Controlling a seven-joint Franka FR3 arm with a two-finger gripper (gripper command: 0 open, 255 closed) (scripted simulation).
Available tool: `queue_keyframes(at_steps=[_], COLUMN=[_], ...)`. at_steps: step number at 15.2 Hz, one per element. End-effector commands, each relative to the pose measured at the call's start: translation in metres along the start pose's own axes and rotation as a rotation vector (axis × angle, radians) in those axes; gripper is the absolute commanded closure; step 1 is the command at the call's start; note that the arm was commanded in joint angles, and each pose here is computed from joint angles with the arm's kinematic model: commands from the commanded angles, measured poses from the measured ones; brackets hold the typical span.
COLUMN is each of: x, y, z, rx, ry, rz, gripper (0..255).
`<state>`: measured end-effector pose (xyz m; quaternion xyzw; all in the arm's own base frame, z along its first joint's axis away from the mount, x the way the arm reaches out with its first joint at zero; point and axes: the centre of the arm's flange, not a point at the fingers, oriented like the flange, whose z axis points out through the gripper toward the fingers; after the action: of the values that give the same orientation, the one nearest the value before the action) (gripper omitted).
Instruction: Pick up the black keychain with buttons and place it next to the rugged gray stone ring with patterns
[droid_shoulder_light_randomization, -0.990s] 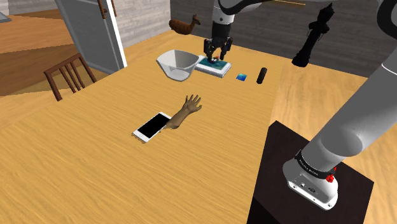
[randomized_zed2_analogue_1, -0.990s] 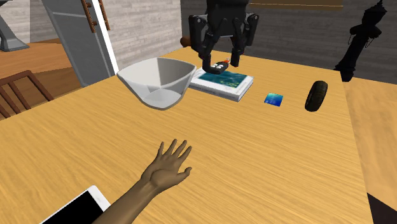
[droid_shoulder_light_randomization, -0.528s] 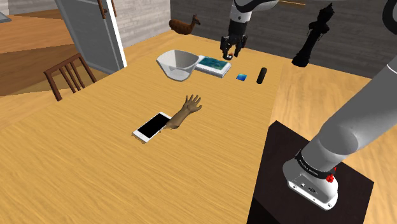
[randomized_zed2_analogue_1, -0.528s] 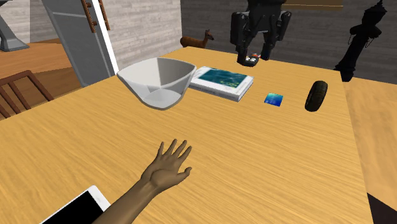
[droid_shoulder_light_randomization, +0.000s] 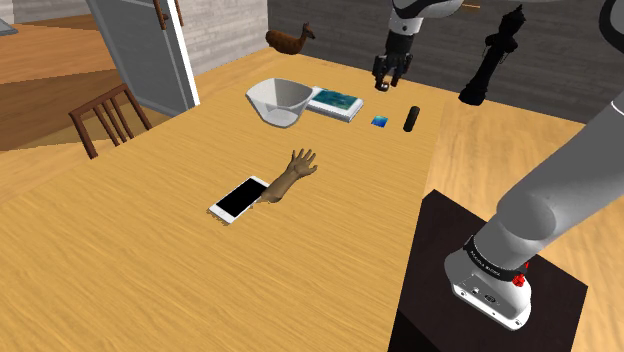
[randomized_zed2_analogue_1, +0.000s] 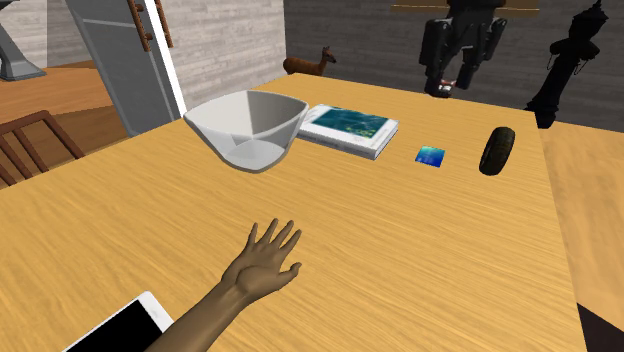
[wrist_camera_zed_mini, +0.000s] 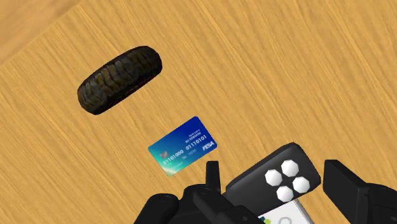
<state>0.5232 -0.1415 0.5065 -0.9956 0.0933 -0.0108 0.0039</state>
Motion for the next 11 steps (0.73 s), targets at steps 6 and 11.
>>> queue_keyframes(at_steps=[6, 11], x=[0.001, 0.001], y=[0.094, 0.160], z=[-0.005, -0.006], rx=[0.000, 0.000], ry=[0.000, 0.000], rz=[-0.001, -0.001], gripper=[255, 255])
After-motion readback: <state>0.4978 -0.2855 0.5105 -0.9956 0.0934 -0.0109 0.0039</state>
